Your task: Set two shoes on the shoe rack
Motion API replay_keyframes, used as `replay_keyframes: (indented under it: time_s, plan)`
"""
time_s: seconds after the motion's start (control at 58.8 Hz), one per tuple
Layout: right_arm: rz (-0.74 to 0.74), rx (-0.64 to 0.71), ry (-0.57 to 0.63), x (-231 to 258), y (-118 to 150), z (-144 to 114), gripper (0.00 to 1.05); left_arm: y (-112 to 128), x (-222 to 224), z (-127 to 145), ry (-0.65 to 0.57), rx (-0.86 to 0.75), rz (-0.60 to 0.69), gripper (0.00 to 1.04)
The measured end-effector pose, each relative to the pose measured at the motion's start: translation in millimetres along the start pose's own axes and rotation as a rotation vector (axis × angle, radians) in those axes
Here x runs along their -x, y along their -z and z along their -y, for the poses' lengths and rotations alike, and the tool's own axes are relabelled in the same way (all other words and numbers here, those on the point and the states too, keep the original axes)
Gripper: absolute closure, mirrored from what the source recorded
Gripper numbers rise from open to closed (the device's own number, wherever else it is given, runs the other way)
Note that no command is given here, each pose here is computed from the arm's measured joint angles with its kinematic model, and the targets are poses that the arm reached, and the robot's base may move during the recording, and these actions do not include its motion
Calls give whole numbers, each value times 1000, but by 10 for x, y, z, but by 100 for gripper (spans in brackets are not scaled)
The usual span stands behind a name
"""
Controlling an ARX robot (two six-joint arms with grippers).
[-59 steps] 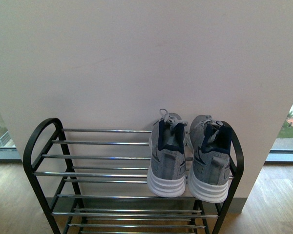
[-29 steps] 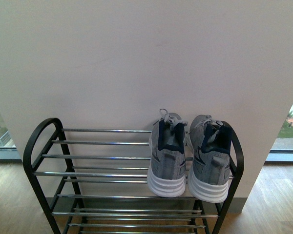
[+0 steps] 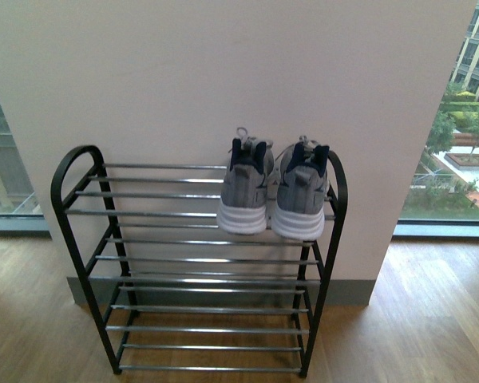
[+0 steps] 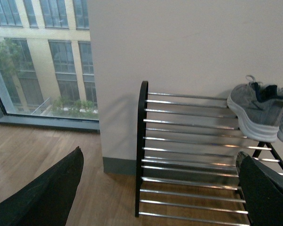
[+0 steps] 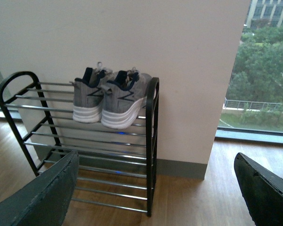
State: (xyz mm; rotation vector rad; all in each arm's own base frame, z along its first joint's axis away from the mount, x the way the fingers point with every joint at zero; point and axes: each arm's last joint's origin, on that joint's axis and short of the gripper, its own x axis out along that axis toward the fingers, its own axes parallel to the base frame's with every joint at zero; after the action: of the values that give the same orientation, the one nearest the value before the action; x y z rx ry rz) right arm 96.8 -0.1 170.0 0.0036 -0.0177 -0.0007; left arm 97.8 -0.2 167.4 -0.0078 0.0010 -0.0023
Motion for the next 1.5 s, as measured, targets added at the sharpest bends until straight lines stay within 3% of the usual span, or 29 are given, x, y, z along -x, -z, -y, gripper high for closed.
replay_keyframes:
  time_s: [1.496]
  plan:
    - [-3, 1, -2, 0, 3, 0, 9, 0, 0, 0, -2, 0, 0, 9]
